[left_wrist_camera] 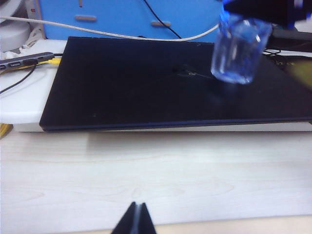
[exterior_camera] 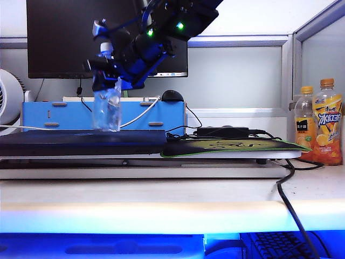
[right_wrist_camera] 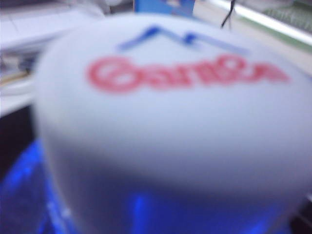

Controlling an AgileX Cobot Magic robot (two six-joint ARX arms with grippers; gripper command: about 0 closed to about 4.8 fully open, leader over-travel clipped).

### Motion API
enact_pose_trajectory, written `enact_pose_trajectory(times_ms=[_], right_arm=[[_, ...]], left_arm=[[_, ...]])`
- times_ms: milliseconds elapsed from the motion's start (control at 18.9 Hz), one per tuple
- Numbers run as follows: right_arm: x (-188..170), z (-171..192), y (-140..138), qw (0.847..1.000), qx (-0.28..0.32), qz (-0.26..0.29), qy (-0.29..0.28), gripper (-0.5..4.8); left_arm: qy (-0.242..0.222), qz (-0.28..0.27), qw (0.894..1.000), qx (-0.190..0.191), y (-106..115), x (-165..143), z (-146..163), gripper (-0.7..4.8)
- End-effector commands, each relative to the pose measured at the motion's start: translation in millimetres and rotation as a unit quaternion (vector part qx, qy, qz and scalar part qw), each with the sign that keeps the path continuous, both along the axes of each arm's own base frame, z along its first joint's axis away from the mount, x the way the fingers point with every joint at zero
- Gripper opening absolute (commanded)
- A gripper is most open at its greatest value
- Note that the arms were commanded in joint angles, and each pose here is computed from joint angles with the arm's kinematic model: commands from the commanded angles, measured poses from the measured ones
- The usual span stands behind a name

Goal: Pick up the mineral water bottle and place it on the laptop.

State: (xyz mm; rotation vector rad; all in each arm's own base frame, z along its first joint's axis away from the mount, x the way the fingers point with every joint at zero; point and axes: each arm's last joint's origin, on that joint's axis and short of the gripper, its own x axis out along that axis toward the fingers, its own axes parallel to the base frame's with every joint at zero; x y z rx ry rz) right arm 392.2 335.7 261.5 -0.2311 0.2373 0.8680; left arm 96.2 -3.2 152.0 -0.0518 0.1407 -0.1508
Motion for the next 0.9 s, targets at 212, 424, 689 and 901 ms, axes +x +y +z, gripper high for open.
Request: enact_pose_trajectory(times_ms=[212,424,689,901], right_arm=[[-4,8,1,0.999,-0.029,0.019,-0.032,3.04],[-6,18,5,0.998,-0.004,0.022,-0.061,4.79],[-7,72,10,0.991,0.041,0.018,-0.127,4.79],[-9,114,0,0.980,0.059,-0.083,-0.171,4.25]], left_arm=[[0.002,-0.003,1.000,0.000,0,0,0,-0.02],[0.002,-0.003,1.000,0.000,0,0,0,-0.02],[0.002,-0.003,1.000,0.000,0,0,0,-0.02],[0.002,-0.003,1.000,0.000,0,0,0,-0.02]])
